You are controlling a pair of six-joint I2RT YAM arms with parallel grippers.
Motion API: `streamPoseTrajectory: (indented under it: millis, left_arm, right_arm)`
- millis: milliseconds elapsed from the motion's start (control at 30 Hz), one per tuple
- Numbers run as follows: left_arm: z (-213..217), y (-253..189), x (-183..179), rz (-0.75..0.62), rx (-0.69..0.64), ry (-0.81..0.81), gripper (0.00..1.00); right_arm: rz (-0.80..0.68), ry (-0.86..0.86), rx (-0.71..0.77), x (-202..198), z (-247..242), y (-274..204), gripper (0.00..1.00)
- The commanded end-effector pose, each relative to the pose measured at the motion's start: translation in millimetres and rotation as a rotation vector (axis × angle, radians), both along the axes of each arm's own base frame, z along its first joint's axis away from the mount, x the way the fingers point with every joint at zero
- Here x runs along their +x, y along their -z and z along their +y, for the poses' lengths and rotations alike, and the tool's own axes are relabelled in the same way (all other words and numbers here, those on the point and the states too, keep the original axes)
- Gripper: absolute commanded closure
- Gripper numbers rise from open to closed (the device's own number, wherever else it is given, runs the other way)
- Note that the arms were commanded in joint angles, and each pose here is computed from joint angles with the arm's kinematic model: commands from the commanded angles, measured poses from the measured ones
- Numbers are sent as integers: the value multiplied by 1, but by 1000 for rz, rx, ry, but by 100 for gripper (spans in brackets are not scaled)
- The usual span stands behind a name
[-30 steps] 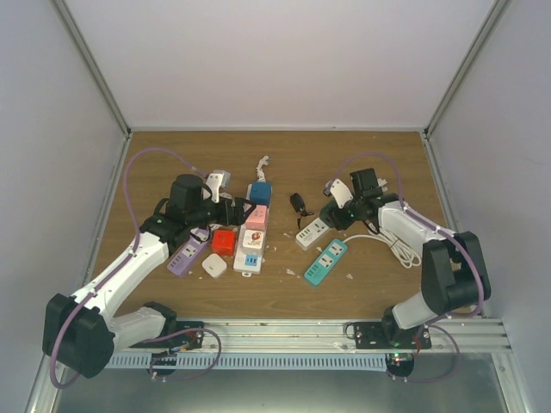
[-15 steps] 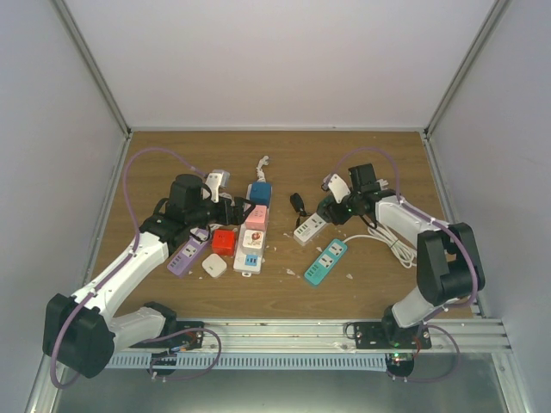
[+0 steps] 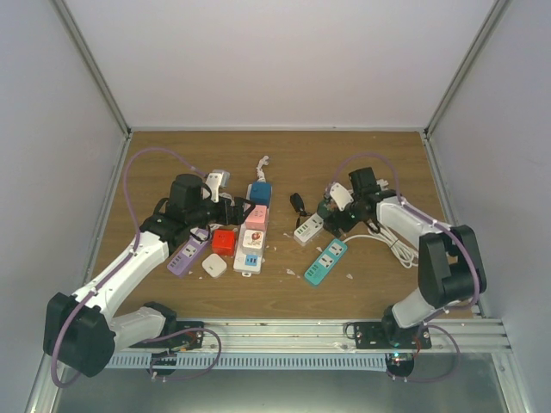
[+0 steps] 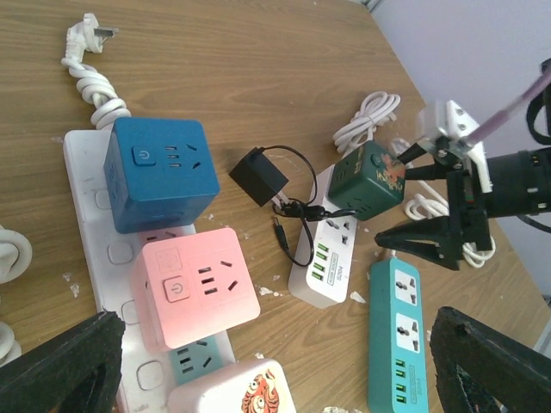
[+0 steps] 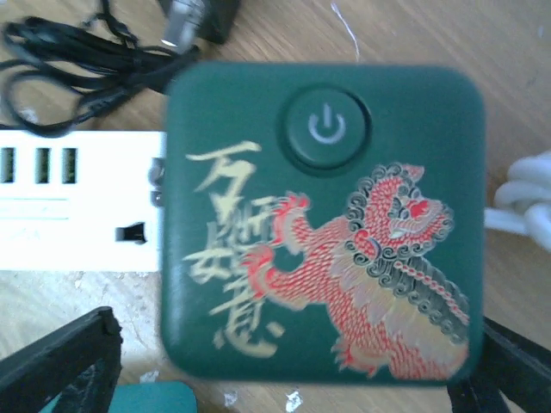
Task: Insert the plug
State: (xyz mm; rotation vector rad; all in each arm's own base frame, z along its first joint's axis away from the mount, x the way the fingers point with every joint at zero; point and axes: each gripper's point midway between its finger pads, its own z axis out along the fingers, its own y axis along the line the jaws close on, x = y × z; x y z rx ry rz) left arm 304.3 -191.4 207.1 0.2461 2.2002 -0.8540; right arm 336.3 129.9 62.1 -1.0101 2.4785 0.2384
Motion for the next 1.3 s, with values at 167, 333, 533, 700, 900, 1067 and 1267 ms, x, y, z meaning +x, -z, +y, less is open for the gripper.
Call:
streamPoseTrajectory:
  millis: [167,333,533,700,900,1067,1267]
  left_arm:
    - [5,-4,8,-39,7,-15,4]
    - [5,-5,8,-44,2,-14,4]
    - [6,-6,9,-48,0,-16,4]
    - [7,-7,9,-51,0,-21,4]
    - [7,-5,8,-45,-5,-19,4]
    - [7,-5,8,-44,-8,-19,4]
    - [6,-6,8,-46,-14,-15,4]
  right_arm:
    - [-282,43,185,29,18,-107,0]
    - [-240,259,299,57,24,-139,19]
    - [-157,374,203,78,49,-110,23]
    - [-91,363,133,78,83,-74,19]
    - [-22,339,32,79,107,-28,25]
    - [-16,352,-44,86,107,-8,35]
    - [20,321,-60,86,112,9,45]
